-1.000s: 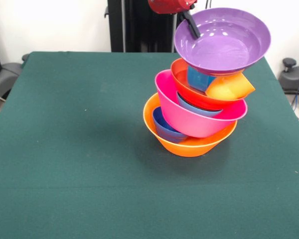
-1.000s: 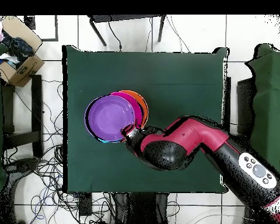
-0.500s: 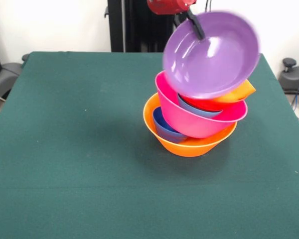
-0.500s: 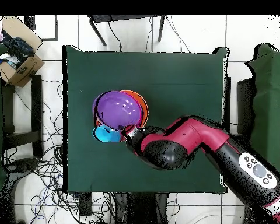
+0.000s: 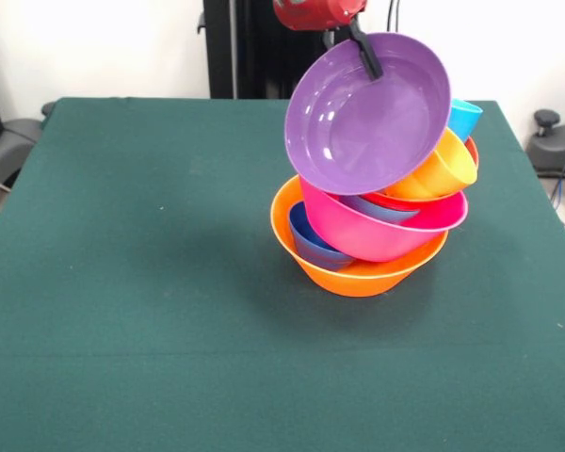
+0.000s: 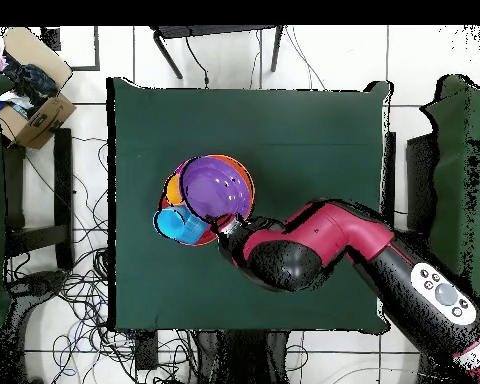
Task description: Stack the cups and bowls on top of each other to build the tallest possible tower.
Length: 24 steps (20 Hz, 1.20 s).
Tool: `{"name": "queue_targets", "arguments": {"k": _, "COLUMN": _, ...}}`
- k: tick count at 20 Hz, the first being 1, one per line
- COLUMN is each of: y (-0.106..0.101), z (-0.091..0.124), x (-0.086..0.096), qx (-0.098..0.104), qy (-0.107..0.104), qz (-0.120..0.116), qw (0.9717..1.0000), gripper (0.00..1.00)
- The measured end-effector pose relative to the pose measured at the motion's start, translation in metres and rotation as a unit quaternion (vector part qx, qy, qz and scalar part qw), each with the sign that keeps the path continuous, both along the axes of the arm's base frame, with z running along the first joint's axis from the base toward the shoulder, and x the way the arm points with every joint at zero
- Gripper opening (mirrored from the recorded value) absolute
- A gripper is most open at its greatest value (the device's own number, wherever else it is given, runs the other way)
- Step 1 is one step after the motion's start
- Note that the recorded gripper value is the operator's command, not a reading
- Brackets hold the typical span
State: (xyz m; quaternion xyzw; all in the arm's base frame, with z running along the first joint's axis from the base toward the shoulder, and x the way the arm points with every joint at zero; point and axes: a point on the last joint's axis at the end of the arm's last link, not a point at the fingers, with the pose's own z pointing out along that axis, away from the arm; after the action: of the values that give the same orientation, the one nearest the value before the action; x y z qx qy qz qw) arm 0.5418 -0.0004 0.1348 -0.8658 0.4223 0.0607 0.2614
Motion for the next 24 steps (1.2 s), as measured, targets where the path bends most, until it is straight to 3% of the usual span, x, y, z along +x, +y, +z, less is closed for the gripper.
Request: {"name": "queue_targets", "arguments": {"k": 24, "y": -0.0093, "z": 0.0058, "x": 0.0043, "qx": -0.025, "qy": -0.009, "qz": -0.001, "qw": 0.9997, "gripper": 1.00}}
